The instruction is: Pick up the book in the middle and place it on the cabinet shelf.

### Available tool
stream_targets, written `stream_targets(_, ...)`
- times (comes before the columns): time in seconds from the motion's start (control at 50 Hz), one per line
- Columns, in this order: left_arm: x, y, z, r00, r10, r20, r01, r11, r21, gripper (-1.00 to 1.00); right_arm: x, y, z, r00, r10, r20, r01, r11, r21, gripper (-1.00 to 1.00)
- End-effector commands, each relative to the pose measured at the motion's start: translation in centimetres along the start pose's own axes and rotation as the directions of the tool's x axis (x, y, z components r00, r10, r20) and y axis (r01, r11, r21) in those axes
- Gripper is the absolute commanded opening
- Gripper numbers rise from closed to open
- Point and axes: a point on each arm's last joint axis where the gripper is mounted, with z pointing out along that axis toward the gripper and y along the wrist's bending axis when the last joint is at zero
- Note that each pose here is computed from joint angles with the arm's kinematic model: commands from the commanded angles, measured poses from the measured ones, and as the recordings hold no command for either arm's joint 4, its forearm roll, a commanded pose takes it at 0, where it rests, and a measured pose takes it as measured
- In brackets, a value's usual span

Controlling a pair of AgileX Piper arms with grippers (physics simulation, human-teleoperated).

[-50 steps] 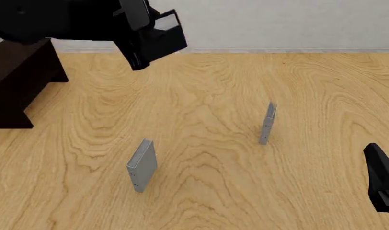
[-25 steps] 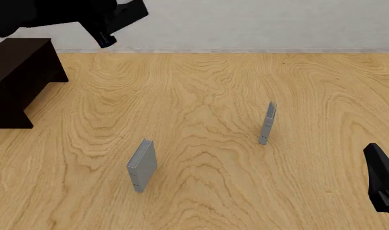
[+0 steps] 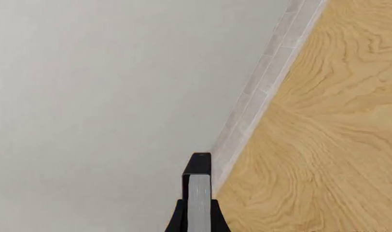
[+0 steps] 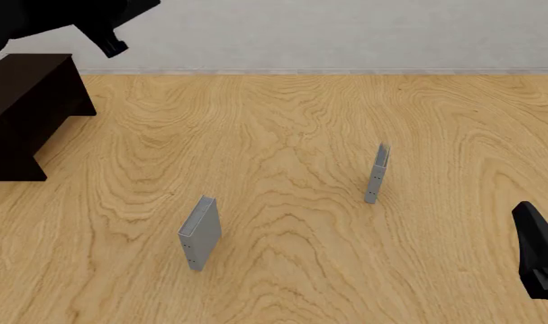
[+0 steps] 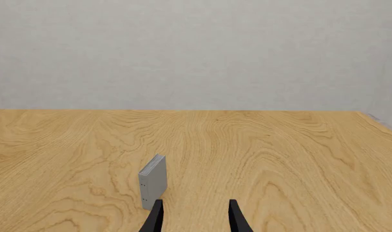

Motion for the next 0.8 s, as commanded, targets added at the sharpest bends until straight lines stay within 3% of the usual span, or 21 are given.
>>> stream_targets(0.02,0.7,1.8,-0.4,0.994,0.109,-0.017,-0.11,0.99,-0.088,-1.0,0.0,0.0,0.0,1.0,0.0,0.0,0.0,1.0,0.0,1.0)
stream_targets(0.12,1.6,1.7,-0.3,0.988,0.148,-0.033,-0.151,0.981,-0.121,-1.0,0.0,0.0,0.0,1.0,0.0,0.0,0.0,1.0,0.0,1.0)
stream_targets(0.14,2.3,1.4,-0.1,0.982,0.18,-0.048,-0.185,0.974,-0.128,-1.0,0.0,0.0,0.0,1.0,0.0,0.0,0.0,1.0,0.0,1.0)
stream_targets(0.3,3.7,1.4,0.1,0.974,0.207,-0.093,-0.218,0.967,-0.131,-1.0,0.0,0.0,0.0,1.0,0.0,0.0,0.0,1.0,0.0,1.0)
stream_targets(0.4,5.2,0.8,0.6,0.954,0.272,-0.129,-0.288,0.948,-0.136,-1.0,0.0,0.0,0.0,1.0,0.0,0.0,0.0,1.0,0.0,1.0)
stream_targets(0.6,5.9,0.9,0.5,0.942,0.298,-0.152,-0.32,0.936,-0.147,-1.0,0.0,0.0,0.0,1.0,0.001,0.0,-0.001,1.0,0.0,1.0)
stream_targets(0.8,8.2,0.5,1.0,0.908,0.359,-0.214,-0.392,0.91,-0.135,-1.0,0.0,0.0,0.0,1.0,0.0,0.0,0.0,1.0,0.0,1.0)
